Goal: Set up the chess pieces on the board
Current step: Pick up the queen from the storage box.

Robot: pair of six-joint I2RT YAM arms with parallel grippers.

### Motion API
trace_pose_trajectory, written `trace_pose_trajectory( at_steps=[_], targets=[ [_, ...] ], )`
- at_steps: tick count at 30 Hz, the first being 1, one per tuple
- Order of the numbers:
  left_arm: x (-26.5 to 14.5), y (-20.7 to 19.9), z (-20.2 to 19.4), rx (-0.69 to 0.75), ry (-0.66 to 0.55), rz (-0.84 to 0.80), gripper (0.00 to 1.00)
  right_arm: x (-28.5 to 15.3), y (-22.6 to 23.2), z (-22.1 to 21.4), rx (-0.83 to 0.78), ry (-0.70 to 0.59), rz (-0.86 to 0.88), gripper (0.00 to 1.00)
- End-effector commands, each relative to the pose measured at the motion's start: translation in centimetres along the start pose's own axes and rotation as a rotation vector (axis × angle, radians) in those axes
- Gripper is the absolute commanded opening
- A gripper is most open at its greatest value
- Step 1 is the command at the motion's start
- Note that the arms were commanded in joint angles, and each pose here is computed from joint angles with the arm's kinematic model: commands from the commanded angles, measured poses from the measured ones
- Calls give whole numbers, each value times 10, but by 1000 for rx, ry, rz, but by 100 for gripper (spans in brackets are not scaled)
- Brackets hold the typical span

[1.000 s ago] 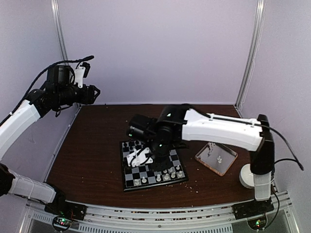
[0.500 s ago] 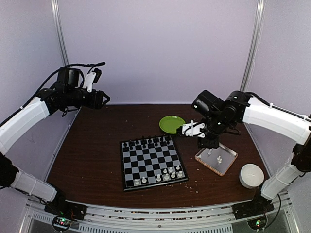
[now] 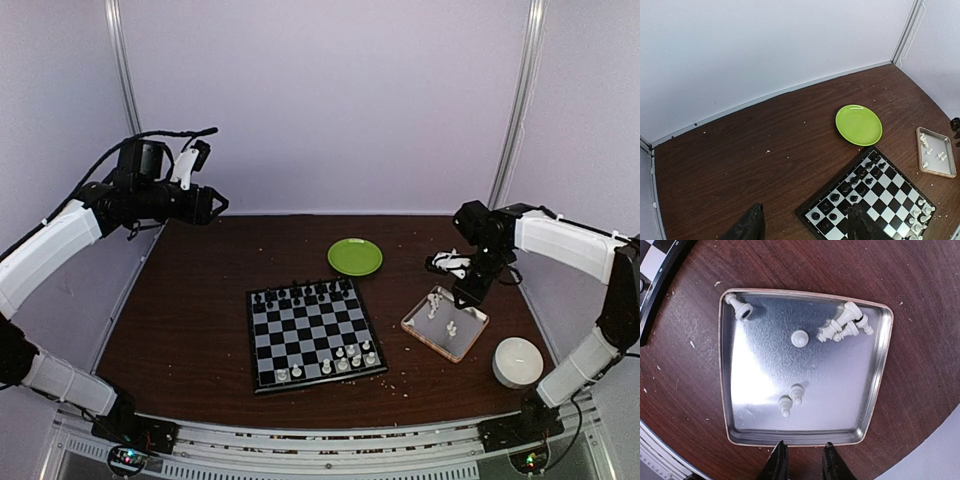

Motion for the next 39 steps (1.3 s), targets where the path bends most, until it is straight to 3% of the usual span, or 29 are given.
trace_pose_trajectory(
  at_steps=[1,15,29,39],
  targets=[
    [-5,-6,15,0,-61,-26,57,14,-11,22,61,-37,15,23],
    [-8,-5,16,-6,-71,-20,57,59,-34,64,100,-4,57,25],
    [-1,-2,12,-7,-52,-7,57,90,-38,55,108,103,54,22],
    [0,-3,11,-11,-48,-13,57,96,-45,47,86,176,13,29]
  ],
)
Point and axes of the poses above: each gripper's point midway between its finger pads, its own x axis out along the fingers, its own y axis along the line the jaws close on, z = x × y, the point moved 3 cm from there along -x, back along the fingers, and after that the axes turned 4 degrees about -x, right-handed, at the moved point
